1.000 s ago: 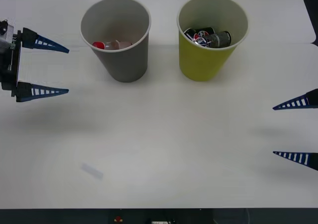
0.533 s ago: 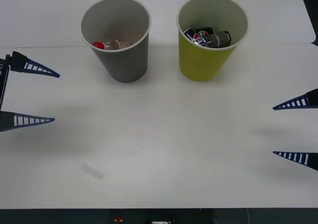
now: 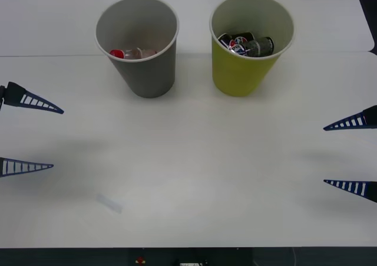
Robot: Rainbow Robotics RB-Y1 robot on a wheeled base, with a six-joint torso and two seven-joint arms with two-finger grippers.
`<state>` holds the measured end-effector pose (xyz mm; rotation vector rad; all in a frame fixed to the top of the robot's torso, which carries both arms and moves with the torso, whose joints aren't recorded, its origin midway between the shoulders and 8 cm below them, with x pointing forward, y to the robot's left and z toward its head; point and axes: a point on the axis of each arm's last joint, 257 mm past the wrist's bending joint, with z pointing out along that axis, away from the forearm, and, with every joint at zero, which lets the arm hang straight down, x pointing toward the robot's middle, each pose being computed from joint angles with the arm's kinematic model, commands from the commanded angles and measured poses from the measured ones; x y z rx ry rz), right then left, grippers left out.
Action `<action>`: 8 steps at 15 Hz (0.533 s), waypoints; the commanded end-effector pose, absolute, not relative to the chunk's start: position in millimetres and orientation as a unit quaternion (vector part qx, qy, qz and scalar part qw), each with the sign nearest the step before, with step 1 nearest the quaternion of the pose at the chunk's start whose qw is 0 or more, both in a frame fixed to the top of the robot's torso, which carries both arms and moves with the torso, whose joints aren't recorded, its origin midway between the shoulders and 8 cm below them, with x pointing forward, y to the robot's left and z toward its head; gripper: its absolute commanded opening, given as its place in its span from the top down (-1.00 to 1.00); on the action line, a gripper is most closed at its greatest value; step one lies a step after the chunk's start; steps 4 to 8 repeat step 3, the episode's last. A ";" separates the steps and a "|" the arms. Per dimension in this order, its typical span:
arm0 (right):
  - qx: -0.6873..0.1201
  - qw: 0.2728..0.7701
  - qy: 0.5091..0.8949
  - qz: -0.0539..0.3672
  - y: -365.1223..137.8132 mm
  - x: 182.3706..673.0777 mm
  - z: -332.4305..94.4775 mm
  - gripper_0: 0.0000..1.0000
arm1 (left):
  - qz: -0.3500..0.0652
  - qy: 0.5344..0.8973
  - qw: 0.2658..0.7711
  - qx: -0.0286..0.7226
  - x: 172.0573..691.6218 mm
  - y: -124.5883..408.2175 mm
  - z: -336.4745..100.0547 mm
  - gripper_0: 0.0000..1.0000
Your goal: Put the can into the green bin and the plastic bottle into the gray bin
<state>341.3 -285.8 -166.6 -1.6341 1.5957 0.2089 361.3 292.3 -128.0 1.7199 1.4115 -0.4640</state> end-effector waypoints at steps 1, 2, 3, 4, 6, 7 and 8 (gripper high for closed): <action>-0.649 0.411 0.634 0.083 -285.8 341.3 -166.6 -1.00 | -0.183 0.566 0.418 0.687 361.4 295.1 -130.9 -1.00; -0.649 0.411 0.634 0.083 -285.8 341.3 -166.6 -1.00 | -0.182 0.566 0.417 0.687 361.4 295.3 -131.2 -1.00; -0.649 0.411 0.634 0.083 -285.8 341.3 -166.6 -1.00 | -0.182 0.566 0.417 0.687 361.4 295.3 -131.2 -1.00; -0.649 0.411 0.634 0.083 -285.8 341.3 -166.6 -1.00 | -0.182 0.566 0.417 0.687 361.4 295.3 -131.2 -1.00; -0.649 0.411 0.634 0.083 -285.8 341.3 -166.6 -1.00 | -0.182 0.566 0.417 0.687 361.4 295.3 -131.2 -1.00; -0.649 0.411 0.634 0.083 -285.8 341.3 -166.6 -1.00 | -0.182 0.566 0.417 0.687 361.4 295.3 -131.2 -1.00; -0.649 0.411 0.634 0.083 -285.8 341.3 -166.6 -1.00 | -0.182 0.566 0.417 0.687 361.4 295.3 -131.2 -1.00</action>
